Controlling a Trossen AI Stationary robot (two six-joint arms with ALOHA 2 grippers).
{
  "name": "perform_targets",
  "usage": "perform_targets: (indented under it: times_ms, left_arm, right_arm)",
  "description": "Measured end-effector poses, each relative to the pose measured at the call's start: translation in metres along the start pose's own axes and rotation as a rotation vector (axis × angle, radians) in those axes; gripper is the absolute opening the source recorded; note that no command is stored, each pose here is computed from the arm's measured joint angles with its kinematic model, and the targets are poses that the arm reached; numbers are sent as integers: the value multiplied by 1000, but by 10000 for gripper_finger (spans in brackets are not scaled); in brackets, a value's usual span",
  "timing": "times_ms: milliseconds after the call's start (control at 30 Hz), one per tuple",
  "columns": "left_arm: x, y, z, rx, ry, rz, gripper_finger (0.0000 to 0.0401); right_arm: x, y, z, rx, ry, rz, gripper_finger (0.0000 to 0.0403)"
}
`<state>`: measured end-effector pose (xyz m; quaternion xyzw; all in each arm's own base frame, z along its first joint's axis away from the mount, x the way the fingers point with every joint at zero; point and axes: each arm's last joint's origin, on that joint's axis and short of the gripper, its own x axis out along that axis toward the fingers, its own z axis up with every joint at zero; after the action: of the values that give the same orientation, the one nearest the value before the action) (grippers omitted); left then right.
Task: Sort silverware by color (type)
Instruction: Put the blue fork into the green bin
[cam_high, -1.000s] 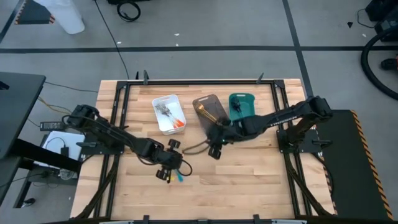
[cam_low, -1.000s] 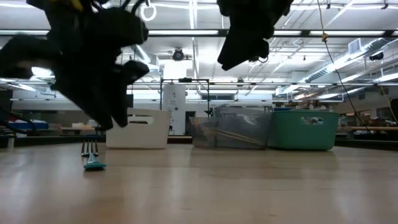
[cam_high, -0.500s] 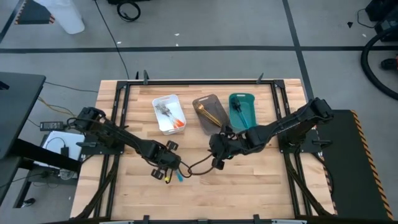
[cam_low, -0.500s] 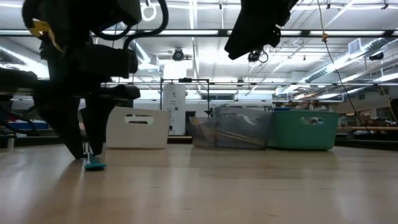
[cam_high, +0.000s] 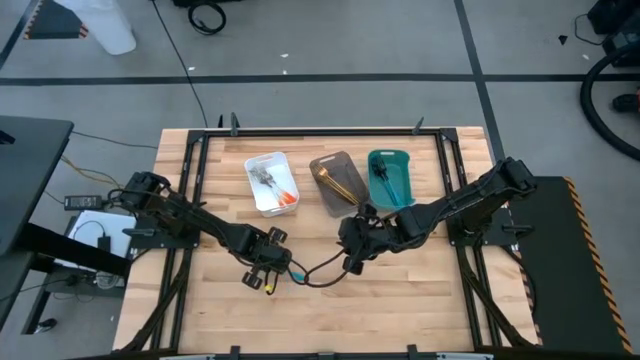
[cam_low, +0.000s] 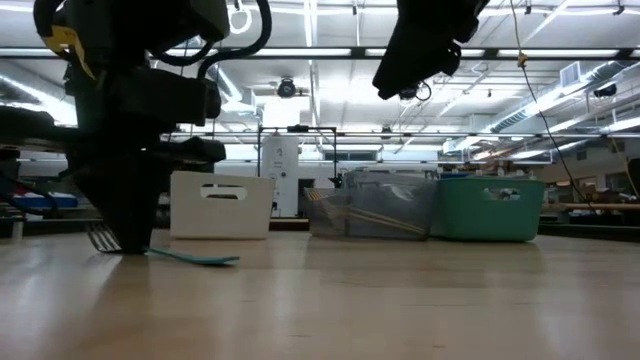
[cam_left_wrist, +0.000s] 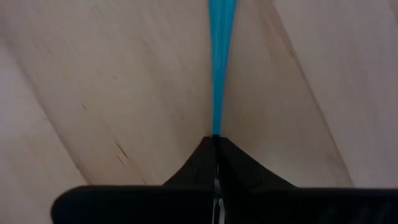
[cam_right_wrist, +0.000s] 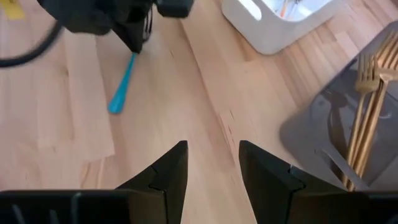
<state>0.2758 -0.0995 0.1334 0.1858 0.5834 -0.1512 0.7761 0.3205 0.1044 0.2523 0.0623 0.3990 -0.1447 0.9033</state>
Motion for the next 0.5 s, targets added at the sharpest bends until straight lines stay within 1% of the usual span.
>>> perform_targets:
  times_ms: [67, 133, 233, 333, 500]
  left_arm:
    - [-2, -1, 3, 9, -8, 21, 13]
    - [-5, -2, 9, 27, -29, 86, 12]
    - [-15, 2, 22, 53, -65, 253, 12]
    - [-23, 5, 31, 73, -71, 423, 11]
    - [-33, 13, 46, 85, -127, 642, 11]
  right_arm:
    - [0, -1, -2, 1, 17, -6, 154]
    - [0, -2, -3, 8, 28, -12, 154]
    - [0, -2, -3, 25, 35, -7, 154]
    - [0, -2, -3, 51, 36, -5, 154]
    - [0, -2, -3, 71, 35, -2, 154]
